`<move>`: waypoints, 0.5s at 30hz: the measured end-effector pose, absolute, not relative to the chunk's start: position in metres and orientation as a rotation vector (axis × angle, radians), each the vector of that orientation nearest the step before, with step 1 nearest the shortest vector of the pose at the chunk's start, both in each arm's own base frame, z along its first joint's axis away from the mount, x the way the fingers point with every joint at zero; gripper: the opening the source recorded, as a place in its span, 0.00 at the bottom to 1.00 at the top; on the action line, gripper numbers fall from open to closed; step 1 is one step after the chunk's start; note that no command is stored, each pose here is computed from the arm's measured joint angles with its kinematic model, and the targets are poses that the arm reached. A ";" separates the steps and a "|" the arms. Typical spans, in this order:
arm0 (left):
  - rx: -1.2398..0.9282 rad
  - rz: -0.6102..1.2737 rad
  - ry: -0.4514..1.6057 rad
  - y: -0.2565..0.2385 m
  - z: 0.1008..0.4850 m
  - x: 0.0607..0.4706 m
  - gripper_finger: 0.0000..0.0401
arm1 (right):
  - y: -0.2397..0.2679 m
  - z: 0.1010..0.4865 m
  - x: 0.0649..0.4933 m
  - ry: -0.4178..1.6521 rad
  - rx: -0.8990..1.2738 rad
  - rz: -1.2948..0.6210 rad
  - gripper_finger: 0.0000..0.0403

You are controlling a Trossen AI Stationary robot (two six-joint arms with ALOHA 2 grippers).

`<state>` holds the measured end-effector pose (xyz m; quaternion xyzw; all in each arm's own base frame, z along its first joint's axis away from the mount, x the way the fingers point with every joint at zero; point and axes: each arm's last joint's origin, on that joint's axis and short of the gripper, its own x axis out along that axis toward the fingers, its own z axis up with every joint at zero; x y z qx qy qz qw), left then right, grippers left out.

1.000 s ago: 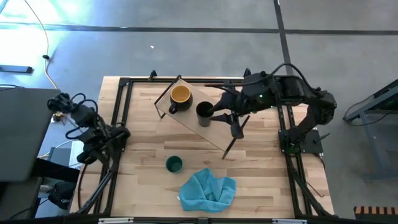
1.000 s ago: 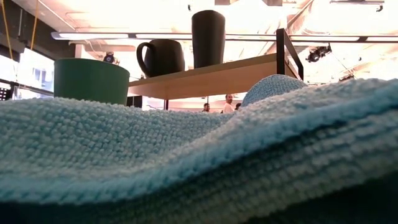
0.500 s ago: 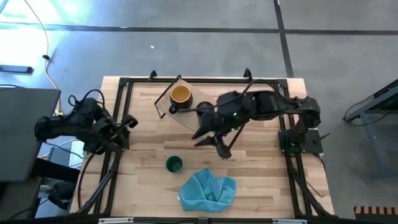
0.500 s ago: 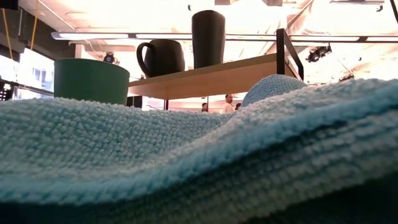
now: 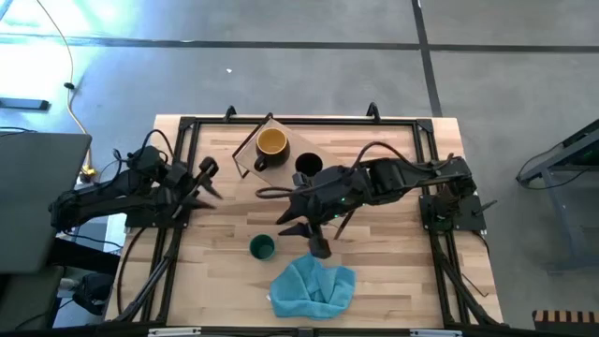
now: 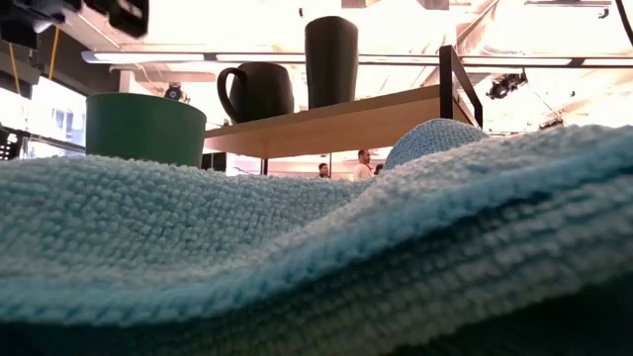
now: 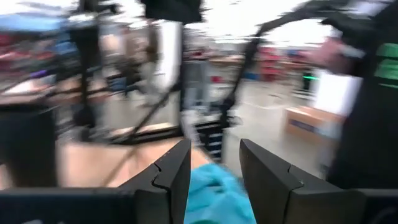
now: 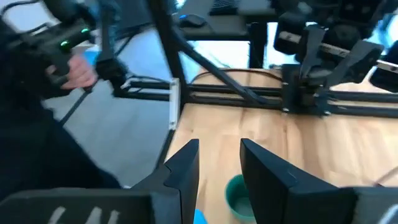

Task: Stack small to large cups/mugs on shelf
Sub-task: Put the green cup on the shelf

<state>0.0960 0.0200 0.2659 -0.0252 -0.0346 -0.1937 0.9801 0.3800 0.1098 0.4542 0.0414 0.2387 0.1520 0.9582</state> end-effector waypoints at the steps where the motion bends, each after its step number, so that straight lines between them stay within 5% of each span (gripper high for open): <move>1: -0.062 -0.346 -0.068 0.022 0.264 0.096 0.31 | 0.111 0.453 0.382 0.486 0.091 0.287 0.27; 15: -0.114 -0.138 -0.143 0.021 0.245 0.083 0.31 | 0.140 0.419 0.401 0.555 0.142 0.063 0.27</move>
